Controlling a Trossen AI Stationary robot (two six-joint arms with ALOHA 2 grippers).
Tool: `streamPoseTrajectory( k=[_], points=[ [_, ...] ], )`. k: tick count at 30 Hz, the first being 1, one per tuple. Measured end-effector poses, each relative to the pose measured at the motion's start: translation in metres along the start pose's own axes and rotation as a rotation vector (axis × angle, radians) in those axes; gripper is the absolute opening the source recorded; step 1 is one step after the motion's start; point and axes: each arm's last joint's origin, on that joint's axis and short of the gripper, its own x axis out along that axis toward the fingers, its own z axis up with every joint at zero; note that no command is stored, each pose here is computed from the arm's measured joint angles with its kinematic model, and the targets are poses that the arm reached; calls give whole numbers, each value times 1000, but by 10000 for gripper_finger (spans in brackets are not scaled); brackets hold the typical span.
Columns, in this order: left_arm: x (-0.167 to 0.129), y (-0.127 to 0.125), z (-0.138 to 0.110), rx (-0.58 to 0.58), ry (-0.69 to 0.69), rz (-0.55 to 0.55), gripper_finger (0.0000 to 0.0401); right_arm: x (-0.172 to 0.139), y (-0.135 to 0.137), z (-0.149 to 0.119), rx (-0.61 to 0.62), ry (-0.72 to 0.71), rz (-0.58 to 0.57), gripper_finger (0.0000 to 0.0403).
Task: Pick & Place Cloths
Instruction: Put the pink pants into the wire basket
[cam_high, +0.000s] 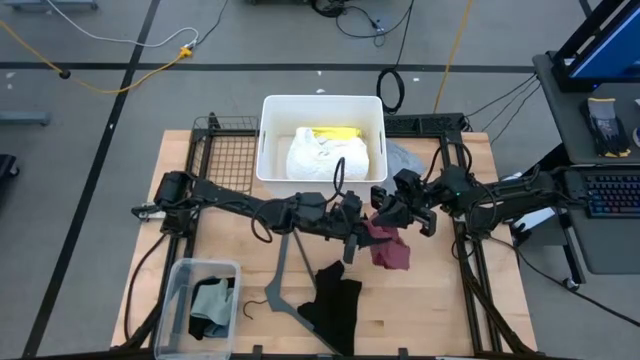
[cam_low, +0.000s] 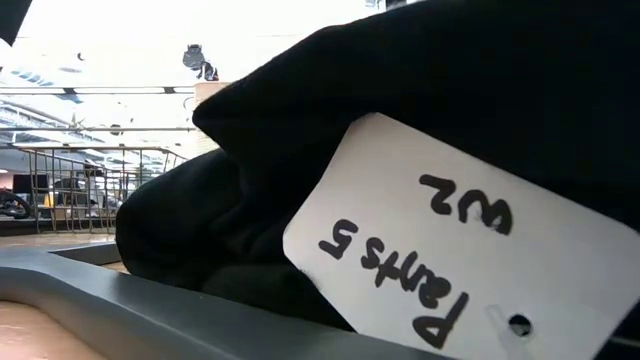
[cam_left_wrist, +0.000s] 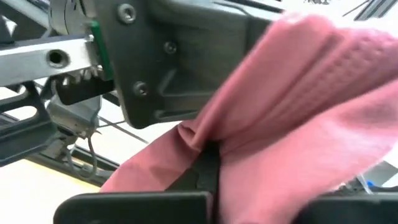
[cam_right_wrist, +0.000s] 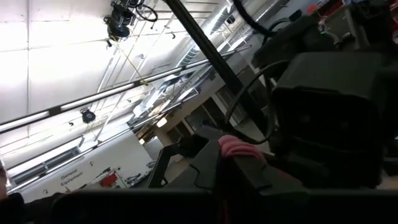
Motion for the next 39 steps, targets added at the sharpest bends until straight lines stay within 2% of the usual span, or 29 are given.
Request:
streamPoseTrajectory(
  k=[5,8,15,20,23,27,32,36,39],
  points=[
    [-1,4,3,-26,47,-43,5,0,1,-1,27,47,37,44],
    [-6,5,5,-56,119,-32,4,-2,2,-1,52,104,80,71],
    [-37,-6,24,-91,307,127,3,-9,5,-6,136,288,111,142],
    [-71,-26,52,-46,334,224,2,-15,5,-14,218,460,129,170],
    [-94,-40,71,-9,302,279,1,-17,5,-19,265,546,145,172],
    [-127,-58,92,53,259,360,1,-20,-1,-26,313,594,93,163],
    [-168,-78,116,149,171,457,1,-24,-8,-32,305,615,19,146],
    [-199,-88,130,250,106,573,0,-27,-14,-36,271,604,-63,121],
    [-221,-93,138,339,55,703,0,-29,-18,-37,241,590,-130,92]
  ],
)
